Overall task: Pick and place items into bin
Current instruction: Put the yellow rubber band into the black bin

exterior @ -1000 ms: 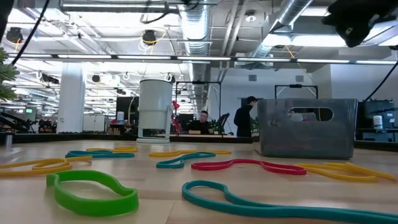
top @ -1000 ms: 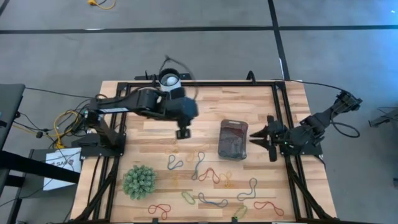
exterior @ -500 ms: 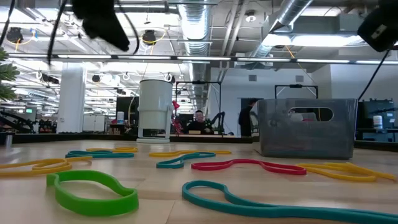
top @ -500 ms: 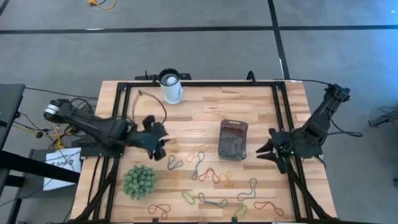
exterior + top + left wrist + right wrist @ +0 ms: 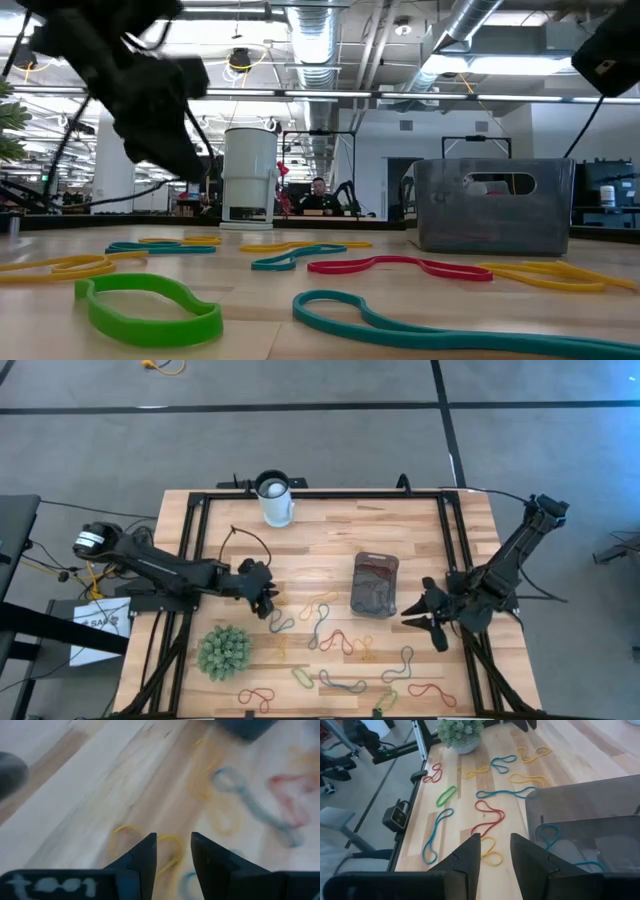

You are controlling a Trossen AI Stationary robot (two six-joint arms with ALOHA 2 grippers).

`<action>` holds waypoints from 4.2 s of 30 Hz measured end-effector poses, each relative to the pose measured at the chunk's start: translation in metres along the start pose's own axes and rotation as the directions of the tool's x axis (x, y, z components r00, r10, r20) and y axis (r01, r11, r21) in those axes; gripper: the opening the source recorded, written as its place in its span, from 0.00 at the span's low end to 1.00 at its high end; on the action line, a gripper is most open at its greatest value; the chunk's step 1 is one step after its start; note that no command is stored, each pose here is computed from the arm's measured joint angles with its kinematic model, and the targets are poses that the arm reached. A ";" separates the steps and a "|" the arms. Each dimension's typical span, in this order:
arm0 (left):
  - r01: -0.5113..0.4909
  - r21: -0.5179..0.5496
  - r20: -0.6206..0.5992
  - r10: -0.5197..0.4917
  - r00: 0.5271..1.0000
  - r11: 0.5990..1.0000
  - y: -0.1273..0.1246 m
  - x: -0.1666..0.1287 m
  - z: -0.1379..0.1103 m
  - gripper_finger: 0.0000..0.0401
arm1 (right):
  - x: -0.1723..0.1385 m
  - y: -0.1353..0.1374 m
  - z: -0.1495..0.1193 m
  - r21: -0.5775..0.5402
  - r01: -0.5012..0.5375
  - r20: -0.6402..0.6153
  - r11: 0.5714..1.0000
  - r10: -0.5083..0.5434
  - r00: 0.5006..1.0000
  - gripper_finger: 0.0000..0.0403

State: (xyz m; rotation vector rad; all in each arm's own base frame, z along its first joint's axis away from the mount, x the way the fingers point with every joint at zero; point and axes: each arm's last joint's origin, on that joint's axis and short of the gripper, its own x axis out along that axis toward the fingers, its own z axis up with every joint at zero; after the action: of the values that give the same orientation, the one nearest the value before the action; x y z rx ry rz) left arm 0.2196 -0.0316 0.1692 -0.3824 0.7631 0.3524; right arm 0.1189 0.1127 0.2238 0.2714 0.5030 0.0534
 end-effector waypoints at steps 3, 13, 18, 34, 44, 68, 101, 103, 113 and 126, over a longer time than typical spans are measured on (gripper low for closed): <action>-0.005 0.042 -0.056 0.008 0.998 0.999 0.003 0.014 0.006 0.27 | 0.002 -0.002 0.002 0.007 0.019 0.004 1.000 -0.019 1.000 0.25; 0.071 0.239 -0.216 -0.018 0.976 0.969 -0.009 0.066 -0.002 0.27 | 0.006 -0.010 0.003 0.004 0.074 -0.005 0.997 -0.074 0.997 0.25; 0.036 0.235 -0.232 0.020 0.973 0.971 -0.012 0.070 0.006 0.27 | 0.006 -0.010 0.004 0.009 0.073 -0.002 0.997 -0.073 0.997 0.25; 0.005 0.152 -0.263 0.036 0.964 0.988 -0.030 0.063 -0.007 0.23 | 0.006 -0.010 0.004 0.007 0.075 -0.004 0.997 -0.075 0.997 0.25; -0.025 0.149 -0.177 0.051 0.983 0.988 -0.034 0.064 -0.002 0.01 | 0.006 -0.010 0.004 0.007 0.076 -0.003 0.997 -0.076 0.997 0.25; 0.143 0.347 0.080 -0.181 0.980 0.927 -0.092 0.017 0.137 0.00 | 0.006 -0.013 0.006 0.012 0.131 0.039 0.991 -0.132 0.991 0.25; 0.354 0.506 0.113 -0.467 0.877 0.787 -0.054 0.124 0.208 0.00 | 0.006 -0.016 0.008 0.021 0.229 0.116 0.973 -0.229 0.966 0.25; 0.357 0.499 0.098 -0.461 0.882 0.789 -0.050 0.133 0.205 0.00 | 0.006 -0.016 0.008 0.021 0.229 0.116 0.973 -0.230 0.966 0.25; 0.346 0.477 0.087 -0.435 0.896 0.808 -0.039 0.156 0.198 0.00 | 0.006 -0.018 0.006 0.003 0.242 0.101 0.970 -0.241 0.965 0.25; 0.352 0.513 0.171 -0.496 0.852 0.783 -0.043 0.153 0.208 0.00 | 0.006 -0.019 0.005 -0.009 0.251 0.092 0.968 -0.249 0.964 0.25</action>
State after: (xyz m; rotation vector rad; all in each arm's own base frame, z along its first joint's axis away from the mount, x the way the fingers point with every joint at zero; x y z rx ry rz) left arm 0.4652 0.0507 0.2049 -0.0332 0.4191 -0.2128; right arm 0.1261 0.0943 0.2202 0.1873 0.4436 -0.1987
